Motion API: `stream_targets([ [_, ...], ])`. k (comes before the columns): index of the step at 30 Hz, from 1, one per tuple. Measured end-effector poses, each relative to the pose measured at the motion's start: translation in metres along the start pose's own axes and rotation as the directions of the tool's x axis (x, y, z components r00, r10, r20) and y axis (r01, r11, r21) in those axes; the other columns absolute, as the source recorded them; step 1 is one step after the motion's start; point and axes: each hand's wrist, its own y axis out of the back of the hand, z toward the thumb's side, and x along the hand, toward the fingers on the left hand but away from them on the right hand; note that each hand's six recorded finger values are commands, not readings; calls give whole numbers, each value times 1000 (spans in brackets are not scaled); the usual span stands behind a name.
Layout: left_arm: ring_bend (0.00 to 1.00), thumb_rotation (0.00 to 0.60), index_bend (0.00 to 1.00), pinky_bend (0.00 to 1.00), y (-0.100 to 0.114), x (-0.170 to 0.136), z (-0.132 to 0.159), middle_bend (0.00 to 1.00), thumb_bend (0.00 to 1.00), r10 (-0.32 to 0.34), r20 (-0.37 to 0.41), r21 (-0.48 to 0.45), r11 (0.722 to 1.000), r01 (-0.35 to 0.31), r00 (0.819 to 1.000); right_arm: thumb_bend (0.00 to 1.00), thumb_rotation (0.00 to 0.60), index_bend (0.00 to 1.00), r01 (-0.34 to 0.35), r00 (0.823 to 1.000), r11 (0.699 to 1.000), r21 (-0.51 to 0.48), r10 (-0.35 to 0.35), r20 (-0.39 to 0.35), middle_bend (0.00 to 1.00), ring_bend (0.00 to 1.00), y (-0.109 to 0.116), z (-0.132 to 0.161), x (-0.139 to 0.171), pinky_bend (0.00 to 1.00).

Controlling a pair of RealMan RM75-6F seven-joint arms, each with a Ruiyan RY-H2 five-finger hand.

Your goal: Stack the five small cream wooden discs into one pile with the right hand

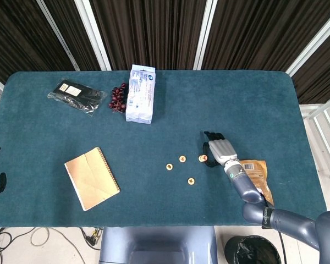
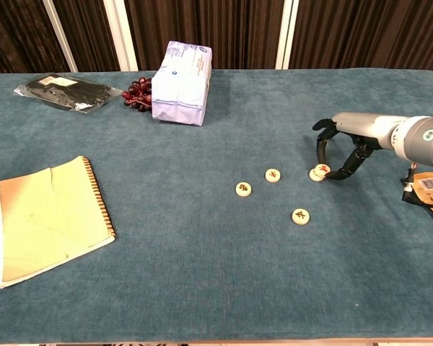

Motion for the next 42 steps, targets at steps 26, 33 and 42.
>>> stream_targets([
  [26, 0, 600, 165, 0, 0, 0, 0, 0, 487, 0, 2, 1, 1000, 0, 1000, 411, 600, 476, -5, 1000, 1000, -7, 5, 0, 0, 0, -1, 4, -3, 0],
  [33, 0, 600, 165, 0, 0, 0, 0, 0, 488, 0, 1, 0, 1000, 0, 1000, 411, 600, 474, -7, 1000, 1000, -4, 7, -3, 0, 0, 0, 4, -2, 0],
  [42, 0, 600, 165, 0, 0, 0, 0, 0, 487, 0, 1, -1, 1000, 0, 1000, 411, 600, 474, -12, 1000, 1000, -1, 12, -3, 0, 0, -1, 4, -1, 0],
])
